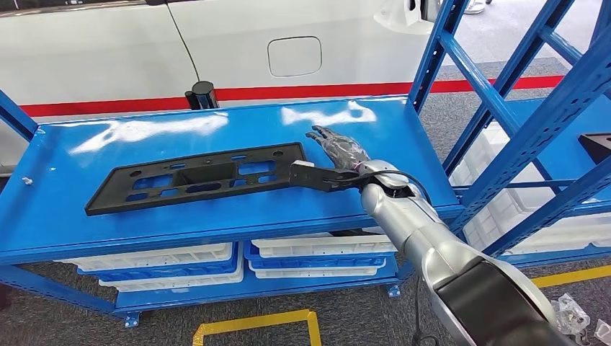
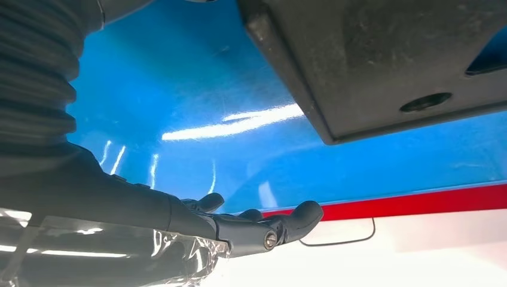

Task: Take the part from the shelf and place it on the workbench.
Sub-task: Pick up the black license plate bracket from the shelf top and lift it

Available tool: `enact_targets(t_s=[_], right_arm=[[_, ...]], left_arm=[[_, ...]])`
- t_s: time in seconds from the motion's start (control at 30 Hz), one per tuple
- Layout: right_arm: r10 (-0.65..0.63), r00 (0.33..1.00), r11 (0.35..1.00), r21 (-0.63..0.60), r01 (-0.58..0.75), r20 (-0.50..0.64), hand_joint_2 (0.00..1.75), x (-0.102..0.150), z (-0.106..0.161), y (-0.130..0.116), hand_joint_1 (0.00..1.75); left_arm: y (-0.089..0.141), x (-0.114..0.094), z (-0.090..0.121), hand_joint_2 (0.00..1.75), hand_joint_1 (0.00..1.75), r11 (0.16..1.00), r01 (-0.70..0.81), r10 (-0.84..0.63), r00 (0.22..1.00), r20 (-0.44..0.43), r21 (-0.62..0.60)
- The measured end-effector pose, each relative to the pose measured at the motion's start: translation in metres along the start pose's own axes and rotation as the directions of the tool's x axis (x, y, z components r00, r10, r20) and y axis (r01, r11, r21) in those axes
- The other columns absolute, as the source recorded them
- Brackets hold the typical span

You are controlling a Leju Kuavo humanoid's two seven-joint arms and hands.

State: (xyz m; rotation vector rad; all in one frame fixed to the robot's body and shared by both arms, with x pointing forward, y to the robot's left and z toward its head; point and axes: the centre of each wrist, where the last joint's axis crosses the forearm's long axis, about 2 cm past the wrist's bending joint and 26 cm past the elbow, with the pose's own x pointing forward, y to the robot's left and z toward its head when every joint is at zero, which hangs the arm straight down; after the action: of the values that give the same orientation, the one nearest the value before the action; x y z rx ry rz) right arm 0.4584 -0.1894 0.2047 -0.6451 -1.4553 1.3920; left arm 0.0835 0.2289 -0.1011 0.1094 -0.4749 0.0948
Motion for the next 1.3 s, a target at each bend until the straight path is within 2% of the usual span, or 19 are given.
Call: enact_targets(t_s=[0.13,0.17,0.27,0.3,0.6,1.1,1.3], right_arm=[[-0.008,1.0,1.0,0.009,0.008,-0.005,1.75,-0.002,0.0,0.002,0.63],[-0.009,1.0,1.0,0.01,0.009,-0.005,1.75,-0.002,0.0,0.002,0.57],[-0.009,1.0,1.0,0.016,0.009,-0.003,1.75,-0.002,0.0,0.002,0.07],[-0.01,1.0,1.0,0.018,0.01,-0.002,1.75,-0.002,0.0,0.003,0.0],[-0.027,0.998,1.0,0.015,0.026,0.048,1.75,0.008,-0.003,0.004,0.0],[-0.029,0.99,0.999,0.046,0.023,0.135,1.75,0.047,-0.011,0.009,0.0],[-0.003,0.995,0.998,0.07,-0.004,0.101,1.75,0.056,-0.013,0.011,0.0]], left_arm=[[0.0,0.0,0.0,0.0,0.0,1.0,0.0,0.0,1.0,0.0,0.0],[0.0,0.0,0.0,0.0,0.0,1.0,0.0,0.0,1.0,0.0,0.001],[-0.001,0.0,0.0,0.0,0.0,1.0,0.0,0.0,1.0,0.0,0.001],[-0.001,0.0,0.0,0.0,0.0,1.0,0.0,0.0,1.0,0.0,0.0],[-0.002,0.0,0.001,0.0,0.0,1.0,0.0,0.0,1.0,-0.002,-0.003],[-0.005,0.0,0.001,0.0,0.0,1.0,0.002,-0.002,1.0,-0.014,-0.001],[-0.005,0.001,0.001,0.0,0.0,1.0,0.005,-0.005,1.0,-0.013,-0.002]])
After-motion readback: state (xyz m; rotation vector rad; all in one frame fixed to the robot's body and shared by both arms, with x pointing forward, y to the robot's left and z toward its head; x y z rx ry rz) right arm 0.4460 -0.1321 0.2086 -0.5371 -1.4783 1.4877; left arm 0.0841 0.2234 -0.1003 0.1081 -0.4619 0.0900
